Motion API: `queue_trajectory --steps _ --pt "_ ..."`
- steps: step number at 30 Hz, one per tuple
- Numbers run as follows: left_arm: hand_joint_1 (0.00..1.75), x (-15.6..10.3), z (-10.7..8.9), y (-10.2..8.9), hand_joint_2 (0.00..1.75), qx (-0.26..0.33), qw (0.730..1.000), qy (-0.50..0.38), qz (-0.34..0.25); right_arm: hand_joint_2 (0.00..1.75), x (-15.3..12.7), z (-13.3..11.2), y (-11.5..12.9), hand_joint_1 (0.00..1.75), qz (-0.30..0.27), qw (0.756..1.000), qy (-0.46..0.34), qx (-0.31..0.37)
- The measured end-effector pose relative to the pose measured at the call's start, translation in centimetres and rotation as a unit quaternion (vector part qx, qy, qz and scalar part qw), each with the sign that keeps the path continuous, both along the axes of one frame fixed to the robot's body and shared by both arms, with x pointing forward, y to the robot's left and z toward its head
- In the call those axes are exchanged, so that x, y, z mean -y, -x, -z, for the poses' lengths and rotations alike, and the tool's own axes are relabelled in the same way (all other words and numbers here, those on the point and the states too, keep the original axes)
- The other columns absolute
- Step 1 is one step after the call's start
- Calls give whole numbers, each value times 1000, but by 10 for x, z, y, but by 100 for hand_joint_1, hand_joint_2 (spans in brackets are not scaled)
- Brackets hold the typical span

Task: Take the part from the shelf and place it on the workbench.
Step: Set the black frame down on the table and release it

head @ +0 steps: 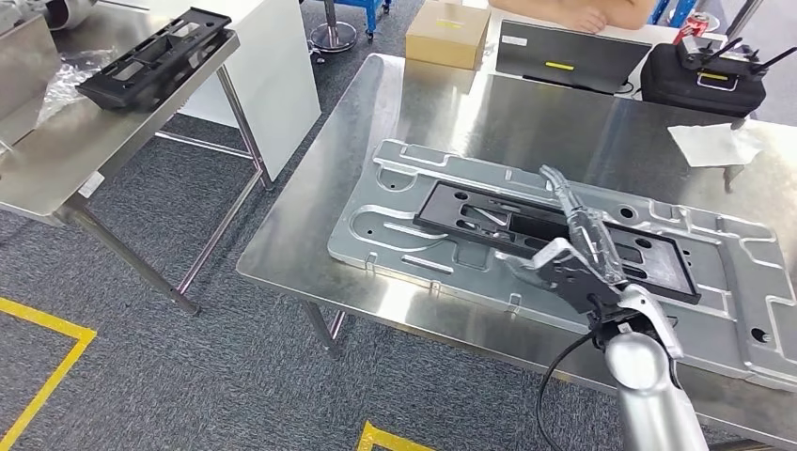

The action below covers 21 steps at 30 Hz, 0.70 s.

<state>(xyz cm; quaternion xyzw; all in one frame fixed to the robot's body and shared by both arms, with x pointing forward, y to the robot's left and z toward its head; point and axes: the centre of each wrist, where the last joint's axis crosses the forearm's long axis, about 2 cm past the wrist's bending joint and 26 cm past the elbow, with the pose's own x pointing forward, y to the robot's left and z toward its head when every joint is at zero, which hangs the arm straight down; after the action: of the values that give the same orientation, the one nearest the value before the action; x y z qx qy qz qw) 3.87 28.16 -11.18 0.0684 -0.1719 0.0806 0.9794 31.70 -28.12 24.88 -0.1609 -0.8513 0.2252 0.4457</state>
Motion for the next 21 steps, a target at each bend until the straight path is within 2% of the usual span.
queue_trajectory --steps 1,5,12,17,21 --pt "0 0 0 0 0 1 1000 0 -3 175 2 -6 7 0 -10 999 -28 13" --pt "0 1 0 1 0 6 1000 3 -17 0 10 -20 35 0 -28 992 -106 58" --pt "0 4 0 4 0 10 1000 7 -27 0 20 -10 93 0 -15 980 -156 125" --pt "0 3 1 6 0 13 1000 6 -25 0 31 13 137 0 55 980 -106 162" --pt "0 6 0 6 0 15 999 7 -29 0 38 27 166 0 91 980 -84 154"
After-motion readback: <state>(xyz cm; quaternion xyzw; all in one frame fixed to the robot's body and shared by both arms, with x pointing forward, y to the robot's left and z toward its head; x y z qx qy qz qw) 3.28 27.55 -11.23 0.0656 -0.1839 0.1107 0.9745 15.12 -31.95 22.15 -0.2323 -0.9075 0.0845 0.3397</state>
